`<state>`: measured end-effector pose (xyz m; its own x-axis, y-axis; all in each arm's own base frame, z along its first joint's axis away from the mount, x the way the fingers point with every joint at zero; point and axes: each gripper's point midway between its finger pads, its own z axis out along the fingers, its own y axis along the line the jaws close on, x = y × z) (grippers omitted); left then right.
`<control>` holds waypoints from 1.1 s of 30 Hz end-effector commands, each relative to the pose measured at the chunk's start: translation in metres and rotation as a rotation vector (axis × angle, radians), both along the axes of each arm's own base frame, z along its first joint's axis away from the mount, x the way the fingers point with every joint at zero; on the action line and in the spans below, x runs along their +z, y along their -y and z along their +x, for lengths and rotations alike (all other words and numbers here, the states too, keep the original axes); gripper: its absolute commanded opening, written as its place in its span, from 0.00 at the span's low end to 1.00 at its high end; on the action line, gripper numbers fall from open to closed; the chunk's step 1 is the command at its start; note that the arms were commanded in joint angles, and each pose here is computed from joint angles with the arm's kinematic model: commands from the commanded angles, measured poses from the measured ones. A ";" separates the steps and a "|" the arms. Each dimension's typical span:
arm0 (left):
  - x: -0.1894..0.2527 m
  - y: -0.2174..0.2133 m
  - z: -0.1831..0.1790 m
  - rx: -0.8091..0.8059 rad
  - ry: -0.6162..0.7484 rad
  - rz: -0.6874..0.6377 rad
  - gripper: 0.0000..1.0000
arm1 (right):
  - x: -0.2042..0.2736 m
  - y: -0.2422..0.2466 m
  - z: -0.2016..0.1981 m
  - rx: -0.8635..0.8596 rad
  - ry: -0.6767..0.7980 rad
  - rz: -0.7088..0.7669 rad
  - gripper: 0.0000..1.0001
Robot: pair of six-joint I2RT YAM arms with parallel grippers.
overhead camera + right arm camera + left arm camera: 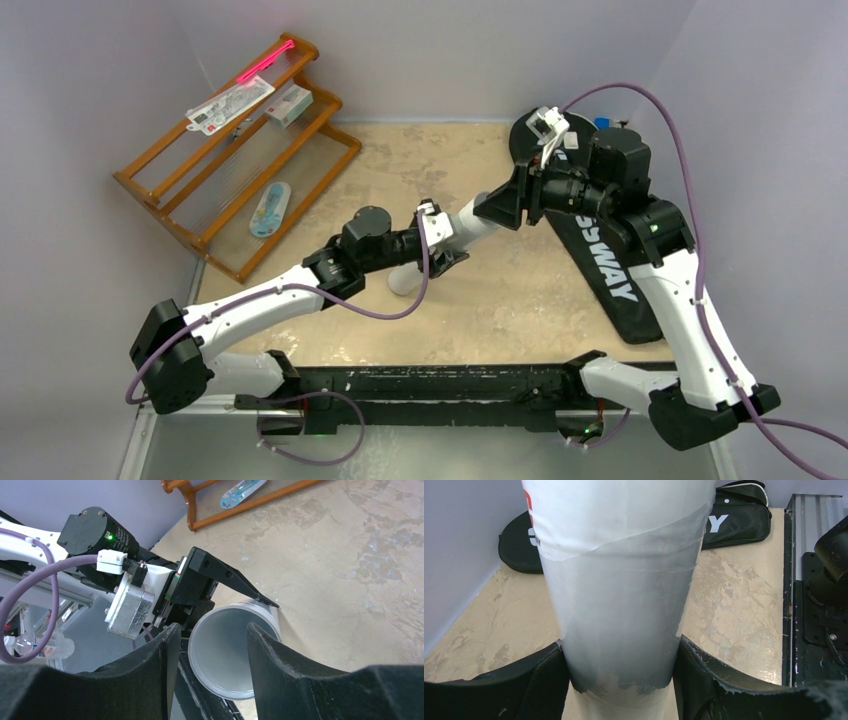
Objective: Pack up the badminton gear
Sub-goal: Close the lid on the shuttle tube, then place the shuttle tube at the center of the board.
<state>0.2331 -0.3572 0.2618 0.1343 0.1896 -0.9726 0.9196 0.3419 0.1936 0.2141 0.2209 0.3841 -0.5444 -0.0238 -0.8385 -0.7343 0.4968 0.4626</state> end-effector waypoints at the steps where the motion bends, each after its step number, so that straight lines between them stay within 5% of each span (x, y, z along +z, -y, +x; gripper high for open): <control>1: 0.031 0.008 -0.013 -0.060 0.018 -0.114 0.46 | -0.029 -0.007 -0.009 0.048 -0.134 -0.022 0.54; 10: 0.034 0.005 -0.005 -0.002 -0.011 -0.134 0.47 | 0.018 0.003 -0.005 -0.049 0.017 0.028 0.58; 17: 0.042 -0.020 0.032 0.268 -0.116 -0.123 0.49 | 0.055 0.026 -0.008 -0.187 0.224 0.084 0.71; 24: 0.035 -0.051 0.070 0.434 -0.314 -0.149 0.48 | 0.028 0.047 -0.003 -0.297 0.281 0.038 0.77; 33: -0.030 -0.069 0.134 0.577 -0.766 -0.126 0.52 | -0.052 0.053 0.015 -0.375 0.211 -0.027 0.77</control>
<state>0.3533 -0.2798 0.2421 -0.4475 0.0119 -0.8942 0.5624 0.7811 -0.2711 0.2155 0.1710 0.3459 -0.3734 0.1039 -0.9218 -0.6054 0.7256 0.3270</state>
